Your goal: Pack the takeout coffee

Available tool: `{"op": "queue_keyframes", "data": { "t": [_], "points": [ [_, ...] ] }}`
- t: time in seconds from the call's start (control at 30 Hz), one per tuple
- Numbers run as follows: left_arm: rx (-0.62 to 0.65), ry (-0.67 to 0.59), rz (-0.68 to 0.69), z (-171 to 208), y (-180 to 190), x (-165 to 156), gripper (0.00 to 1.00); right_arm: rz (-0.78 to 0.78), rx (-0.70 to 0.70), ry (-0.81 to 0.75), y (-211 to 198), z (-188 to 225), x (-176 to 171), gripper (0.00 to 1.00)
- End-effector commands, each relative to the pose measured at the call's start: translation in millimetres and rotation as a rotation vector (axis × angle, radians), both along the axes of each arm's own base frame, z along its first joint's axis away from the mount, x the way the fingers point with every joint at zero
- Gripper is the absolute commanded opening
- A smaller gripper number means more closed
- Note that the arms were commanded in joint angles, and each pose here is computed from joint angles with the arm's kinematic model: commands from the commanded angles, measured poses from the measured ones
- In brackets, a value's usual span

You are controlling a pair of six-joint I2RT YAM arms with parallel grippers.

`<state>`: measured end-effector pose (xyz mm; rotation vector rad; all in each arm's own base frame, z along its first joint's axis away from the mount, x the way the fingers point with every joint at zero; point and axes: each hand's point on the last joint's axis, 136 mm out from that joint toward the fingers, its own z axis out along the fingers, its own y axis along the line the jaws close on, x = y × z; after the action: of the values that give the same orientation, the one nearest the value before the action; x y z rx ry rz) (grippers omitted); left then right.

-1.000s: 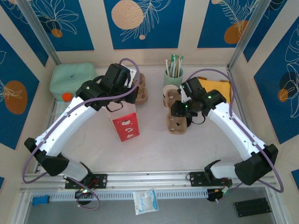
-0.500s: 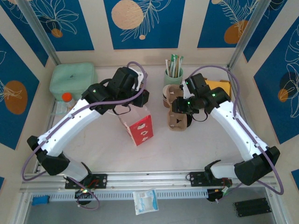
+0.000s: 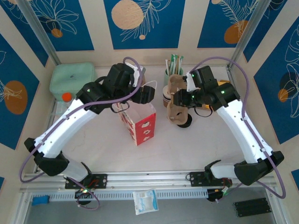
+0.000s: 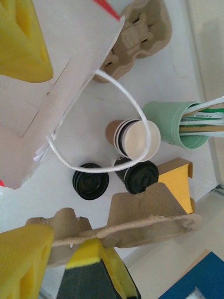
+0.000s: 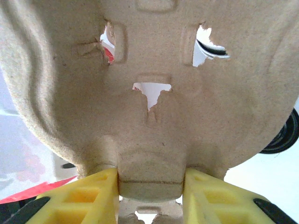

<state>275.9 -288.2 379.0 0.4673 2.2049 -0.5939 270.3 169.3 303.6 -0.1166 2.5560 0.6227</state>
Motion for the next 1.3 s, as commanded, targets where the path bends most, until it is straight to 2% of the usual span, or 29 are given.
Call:
{"op": "queue_keyframes", "data": {
  "t": [0.0, 0.2, 0.47, 0.63, 0.83, 0.97, 1.07, 1.2, 1.27],
  "points": [
    [-0.017, -0.092, 0.048, 34.9, 28.1, -9.8, 0.83, 0.035, 0.038, -0.036, 1.0, 26.2, -10.3, 0.35],
    [0.037, -0.146, 0.17, 35.8, 75.0, -13.5, 0.9, 0.074, 0.078, -0.091, 11.6, 59.6, -16.0, 0.36],
    [0.081, -0.119, 0.336, 4.9, 134.9, -11.5, 0.95, 0.171, 0.105, -0.158, 43.3, 98.3, -29.3, 0.35],
    [0.073, -0.078, 0.379, -14.9, 152.4, -7.1, 0.95, 0.237, 0.119, -0.178, 69.9, 114.3, -31.9, 0.35],
    [0.064, -0.05, 0.392, -29.4, 157.9, 0.9, 0.94, 0.304, 0.095, -0.166, 105.5, 112.8, -28.6, 0.36],
    [0.057, -0.045, 0.381, -34.8, 156.6, 2.8, 0.85, 0.342, 0.062, -0.147, 128.8, 102.7, -24.4, 0.35],
    [0.05, -0.042, 0.371, -37.5, 155.4, 1.5, 0.74, 0.364, 0.031, -0.126, 145.1, 91.1, -19.2, 0.35],
    [0.037, -0.037, 0.361, -39.5, 155.3, -3.0, 0.53, 0.384, -0.022, -0.105, 162.1, 74.3, -11.1, 0.35],
    [0.028, -0.033, 0.358, -40.7, 155.2, -5.7, 0.39, 0.388, -0.042, -0.098, 168.6, 67.5, -6.9, 0.35]
  ]
}}
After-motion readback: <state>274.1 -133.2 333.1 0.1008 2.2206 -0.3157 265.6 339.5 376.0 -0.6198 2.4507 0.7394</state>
